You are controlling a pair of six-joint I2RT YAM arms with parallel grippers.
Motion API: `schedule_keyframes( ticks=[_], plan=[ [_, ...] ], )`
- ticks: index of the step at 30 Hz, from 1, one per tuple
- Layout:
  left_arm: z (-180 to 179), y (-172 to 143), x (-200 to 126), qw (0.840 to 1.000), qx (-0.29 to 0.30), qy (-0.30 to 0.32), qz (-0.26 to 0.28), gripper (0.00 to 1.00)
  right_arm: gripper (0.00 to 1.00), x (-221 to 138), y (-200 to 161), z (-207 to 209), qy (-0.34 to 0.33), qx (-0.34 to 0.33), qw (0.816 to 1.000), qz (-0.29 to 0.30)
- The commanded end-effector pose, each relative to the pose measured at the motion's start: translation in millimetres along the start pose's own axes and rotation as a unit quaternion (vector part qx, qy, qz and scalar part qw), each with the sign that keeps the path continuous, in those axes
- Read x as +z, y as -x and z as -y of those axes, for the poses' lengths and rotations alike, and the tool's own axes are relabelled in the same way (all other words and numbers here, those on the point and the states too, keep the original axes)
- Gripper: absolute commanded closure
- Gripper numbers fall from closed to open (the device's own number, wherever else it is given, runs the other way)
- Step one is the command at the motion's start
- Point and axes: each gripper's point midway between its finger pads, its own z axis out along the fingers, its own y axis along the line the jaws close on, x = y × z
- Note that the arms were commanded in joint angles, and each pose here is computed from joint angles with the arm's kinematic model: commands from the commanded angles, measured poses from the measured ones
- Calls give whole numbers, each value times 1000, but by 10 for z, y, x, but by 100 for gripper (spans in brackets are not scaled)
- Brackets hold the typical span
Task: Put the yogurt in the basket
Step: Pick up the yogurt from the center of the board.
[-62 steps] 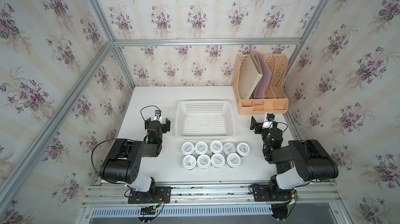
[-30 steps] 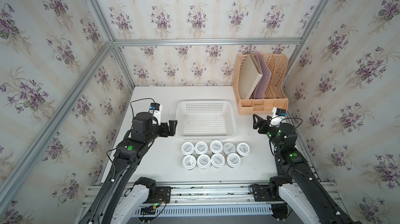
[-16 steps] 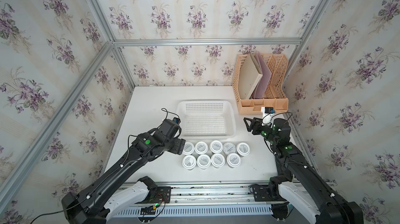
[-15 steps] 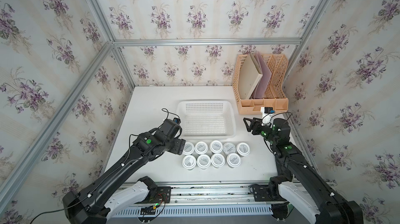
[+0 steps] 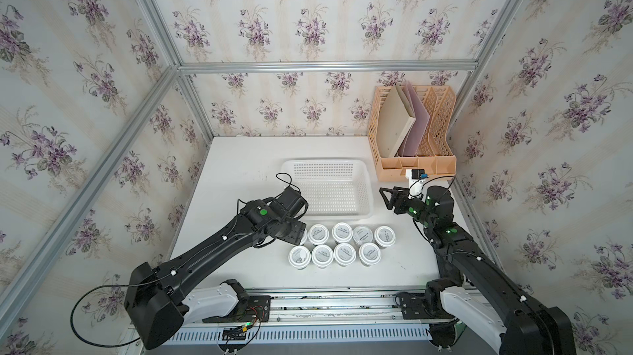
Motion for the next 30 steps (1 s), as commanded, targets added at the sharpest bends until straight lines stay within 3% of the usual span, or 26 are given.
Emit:
schedule_keyframes(
  ticks=[1, 10, 18, 30],
  plan=[
    [73, 71, 34, 1000, -9, -12, 5, 22, 26, -13, 79, -39, 3, -8, 1000, 12],
    [137, 66, 165, 1000, 1, -7, -21, 23, 25, 14, 60, -58, 4, -10, 1000, 7],
    [140, 41, 239, 999, 5, -1, -38, 17, 23, 33, 42, -75, 5, -13, 1000, 3],
    [155, -22, 414, 998, 7, 5, -64, 19, 24, 5, 65, -112, 9, -19, 1000, 5]
  ],
)
